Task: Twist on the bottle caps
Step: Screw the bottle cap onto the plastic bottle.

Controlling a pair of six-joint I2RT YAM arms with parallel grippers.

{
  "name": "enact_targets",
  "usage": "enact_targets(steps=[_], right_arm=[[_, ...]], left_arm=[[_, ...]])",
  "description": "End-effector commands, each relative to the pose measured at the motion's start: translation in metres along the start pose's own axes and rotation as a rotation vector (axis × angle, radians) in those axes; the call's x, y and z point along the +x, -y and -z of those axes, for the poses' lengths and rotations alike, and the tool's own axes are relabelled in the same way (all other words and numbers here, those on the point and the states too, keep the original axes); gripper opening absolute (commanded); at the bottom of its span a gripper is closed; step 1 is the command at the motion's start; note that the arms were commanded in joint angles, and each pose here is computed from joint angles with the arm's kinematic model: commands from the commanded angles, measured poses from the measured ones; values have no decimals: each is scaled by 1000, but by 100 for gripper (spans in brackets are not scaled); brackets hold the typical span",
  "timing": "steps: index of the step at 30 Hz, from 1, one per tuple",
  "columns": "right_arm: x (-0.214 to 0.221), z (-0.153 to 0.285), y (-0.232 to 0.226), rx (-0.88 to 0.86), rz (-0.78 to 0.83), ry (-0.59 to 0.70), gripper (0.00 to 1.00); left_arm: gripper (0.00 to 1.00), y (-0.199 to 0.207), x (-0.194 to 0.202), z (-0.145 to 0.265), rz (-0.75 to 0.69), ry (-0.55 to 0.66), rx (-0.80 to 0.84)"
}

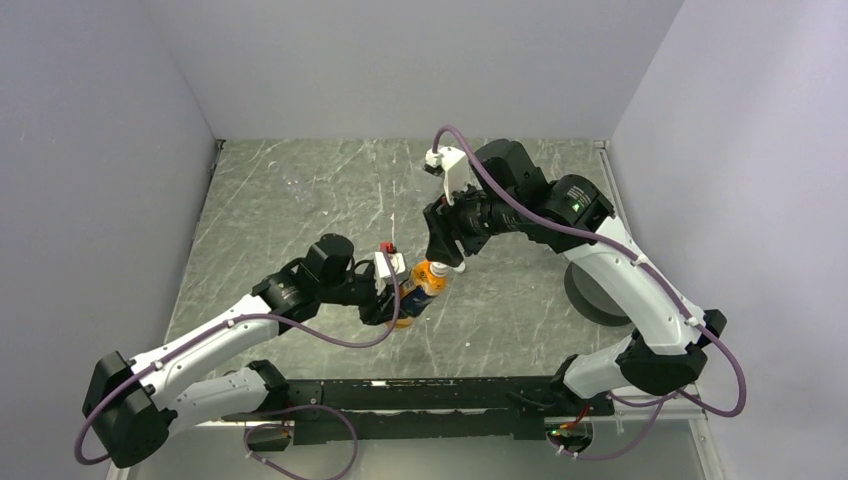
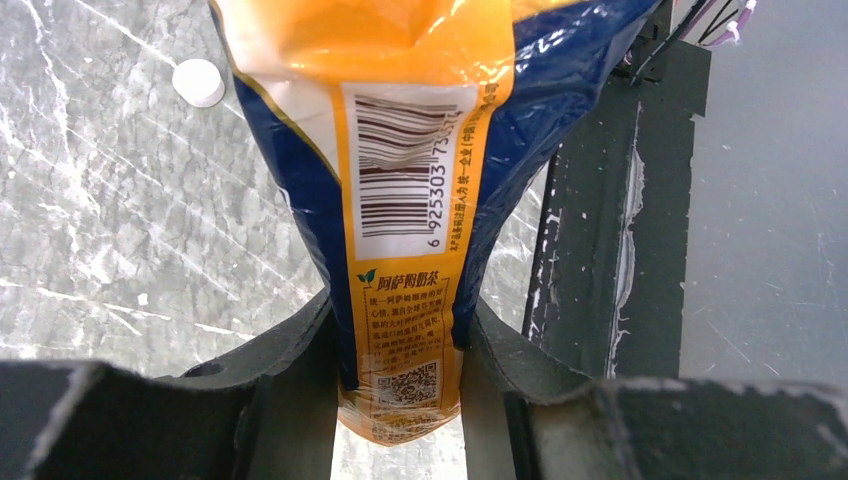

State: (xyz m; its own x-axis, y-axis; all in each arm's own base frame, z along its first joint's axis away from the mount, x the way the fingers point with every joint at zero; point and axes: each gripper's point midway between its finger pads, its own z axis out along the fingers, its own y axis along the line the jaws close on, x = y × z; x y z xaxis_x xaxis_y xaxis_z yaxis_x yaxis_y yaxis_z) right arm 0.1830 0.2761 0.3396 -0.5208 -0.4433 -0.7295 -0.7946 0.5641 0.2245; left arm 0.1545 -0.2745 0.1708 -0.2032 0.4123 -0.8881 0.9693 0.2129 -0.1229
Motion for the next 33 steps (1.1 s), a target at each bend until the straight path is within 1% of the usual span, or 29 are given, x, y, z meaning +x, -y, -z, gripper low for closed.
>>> enact_targets(steps=[1, 15, 33], right_arm=[[-4, 16, -16, -73, 43, 36, 60], [16, 1, -12, -60, 23, -55, 59], [21, -9, -12, -63, 13, -88, 49]], left_arm=[[0, 9, -13, 8, -29, 33, 33], [0, 9, -15, 9, -34, 43, 33], [0, 9, -15, 9, -32, 48, 25]])
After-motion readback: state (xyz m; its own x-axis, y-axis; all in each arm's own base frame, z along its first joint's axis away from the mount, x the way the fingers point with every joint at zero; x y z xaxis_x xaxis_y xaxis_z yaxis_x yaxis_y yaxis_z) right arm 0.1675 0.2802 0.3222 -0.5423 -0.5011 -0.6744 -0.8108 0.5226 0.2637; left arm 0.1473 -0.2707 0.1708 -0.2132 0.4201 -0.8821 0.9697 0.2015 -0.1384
